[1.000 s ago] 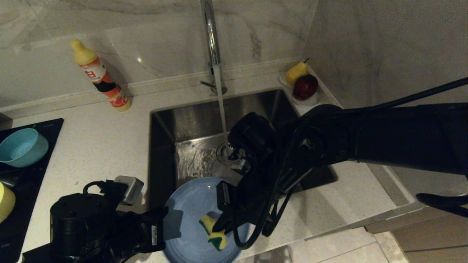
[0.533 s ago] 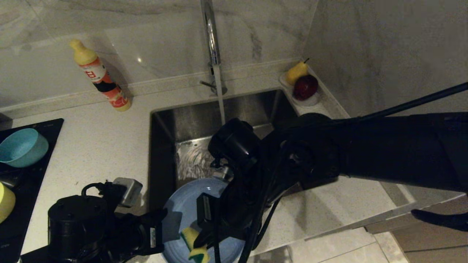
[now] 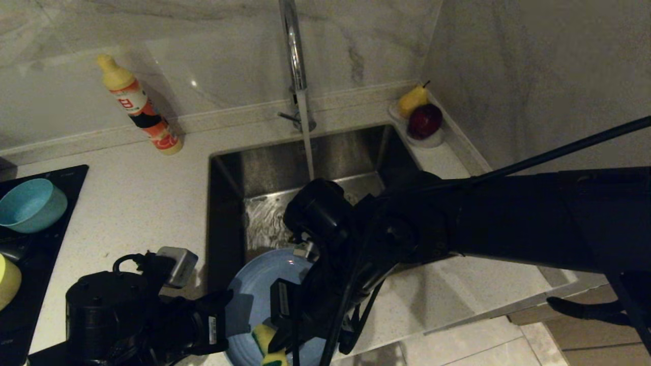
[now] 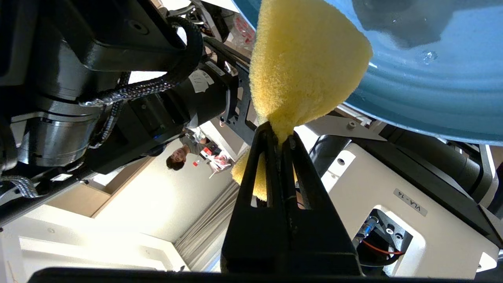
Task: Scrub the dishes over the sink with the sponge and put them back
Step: Wipe the plate
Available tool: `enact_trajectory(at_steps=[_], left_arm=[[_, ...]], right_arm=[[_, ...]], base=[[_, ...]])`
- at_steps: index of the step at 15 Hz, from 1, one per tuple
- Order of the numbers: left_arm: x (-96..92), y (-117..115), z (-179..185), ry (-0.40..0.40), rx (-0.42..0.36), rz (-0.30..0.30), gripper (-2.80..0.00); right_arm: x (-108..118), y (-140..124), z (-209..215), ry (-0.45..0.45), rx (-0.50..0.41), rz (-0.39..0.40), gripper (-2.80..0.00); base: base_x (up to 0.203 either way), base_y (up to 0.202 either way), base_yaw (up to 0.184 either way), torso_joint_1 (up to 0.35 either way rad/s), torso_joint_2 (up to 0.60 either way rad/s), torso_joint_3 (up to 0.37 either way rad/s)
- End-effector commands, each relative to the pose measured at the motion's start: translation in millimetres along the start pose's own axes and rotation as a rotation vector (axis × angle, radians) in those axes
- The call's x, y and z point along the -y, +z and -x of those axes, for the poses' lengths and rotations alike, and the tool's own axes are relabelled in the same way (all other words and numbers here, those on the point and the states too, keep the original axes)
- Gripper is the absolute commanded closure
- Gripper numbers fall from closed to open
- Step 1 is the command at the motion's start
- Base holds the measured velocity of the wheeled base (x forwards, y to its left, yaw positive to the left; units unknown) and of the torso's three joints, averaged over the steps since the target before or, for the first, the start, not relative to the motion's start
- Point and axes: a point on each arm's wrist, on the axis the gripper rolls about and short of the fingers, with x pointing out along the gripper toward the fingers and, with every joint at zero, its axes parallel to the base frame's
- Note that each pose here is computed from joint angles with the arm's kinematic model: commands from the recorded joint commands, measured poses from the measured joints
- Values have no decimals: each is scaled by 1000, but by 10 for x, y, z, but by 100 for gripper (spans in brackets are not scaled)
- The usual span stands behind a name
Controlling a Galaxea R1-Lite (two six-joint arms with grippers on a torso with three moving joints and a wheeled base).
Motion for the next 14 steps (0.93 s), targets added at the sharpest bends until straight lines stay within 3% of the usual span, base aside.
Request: enact_trajectory(at_steps=[1, 14], left_arm=[[0, 22, 15, -1, 16, 4, 0], [-16, -9, 64, 0, 11, 6, 0]], right_arm=[[26, -5, -1, -12, -10, -18, 0], [115, -9, 114, -32, -9, -57, 0]], base=[[0, 0, 0, 0, 0, 0], [0, 0, 0, 0, 0, 0]])
